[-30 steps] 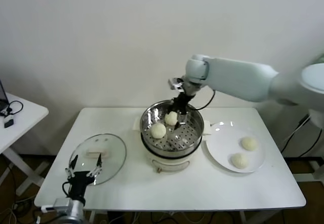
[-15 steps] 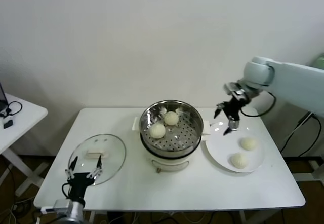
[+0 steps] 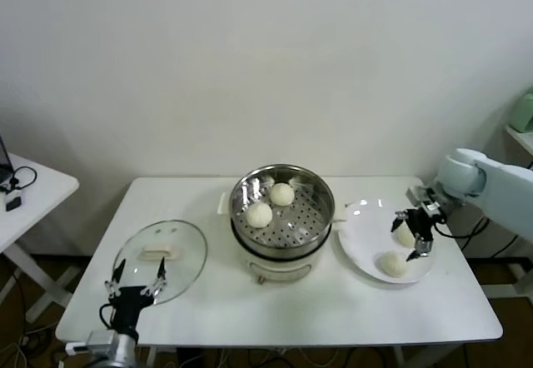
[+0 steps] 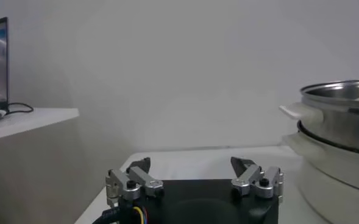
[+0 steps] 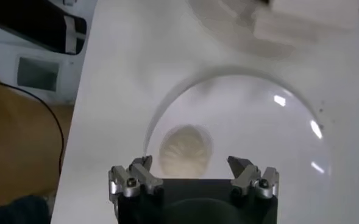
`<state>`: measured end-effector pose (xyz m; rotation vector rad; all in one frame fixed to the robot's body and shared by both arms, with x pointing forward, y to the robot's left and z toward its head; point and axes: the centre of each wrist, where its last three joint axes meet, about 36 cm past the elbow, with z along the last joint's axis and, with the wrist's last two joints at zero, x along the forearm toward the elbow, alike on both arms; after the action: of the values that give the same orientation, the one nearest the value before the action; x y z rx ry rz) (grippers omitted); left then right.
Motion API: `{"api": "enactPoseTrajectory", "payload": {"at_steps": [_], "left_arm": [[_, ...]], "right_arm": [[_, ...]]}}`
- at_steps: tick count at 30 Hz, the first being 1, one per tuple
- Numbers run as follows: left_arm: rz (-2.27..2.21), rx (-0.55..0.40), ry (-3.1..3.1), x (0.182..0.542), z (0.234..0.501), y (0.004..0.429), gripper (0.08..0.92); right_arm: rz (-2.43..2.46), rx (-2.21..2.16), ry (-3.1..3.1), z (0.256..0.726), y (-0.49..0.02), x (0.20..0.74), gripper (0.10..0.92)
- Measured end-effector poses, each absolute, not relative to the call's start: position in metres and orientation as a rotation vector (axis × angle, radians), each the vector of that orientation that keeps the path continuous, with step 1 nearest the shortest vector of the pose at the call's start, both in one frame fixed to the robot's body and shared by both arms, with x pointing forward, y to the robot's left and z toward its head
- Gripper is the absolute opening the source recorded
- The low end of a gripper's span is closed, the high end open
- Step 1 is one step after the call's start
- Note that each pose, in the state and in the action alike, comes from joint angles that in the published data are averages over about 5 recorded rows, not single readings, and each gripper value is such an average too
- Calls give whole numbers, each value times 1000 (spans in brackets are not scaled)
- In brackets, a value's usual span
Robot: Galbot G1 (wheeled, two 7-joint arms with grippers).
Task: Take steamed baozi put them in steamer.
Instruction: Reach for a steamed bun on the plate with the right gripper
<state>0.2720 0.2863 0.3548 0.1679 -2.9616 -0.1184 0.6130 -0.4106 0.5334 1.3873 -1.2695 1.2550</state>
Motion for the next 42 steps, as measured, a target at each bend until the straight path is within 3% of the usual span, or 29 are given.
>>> {"api": "enactPoseTrajectory", "payload": {"at_steps": [12, 35, 42], "left_arm": [[-129, 178, -2950, 271, 352, 288, 823], [-130, 182, -2935, 273, 345, 288, 823], [-129, 183, -2936, 273, 345, 288, 823]], "right_arm": [[1249, 1364, -1237, 484, -421, 610, 823], [1249, 1363, -1227, 453, -407, 626, 818], [1250, 1361, -1229, 452, -407, 628, 697]]}}
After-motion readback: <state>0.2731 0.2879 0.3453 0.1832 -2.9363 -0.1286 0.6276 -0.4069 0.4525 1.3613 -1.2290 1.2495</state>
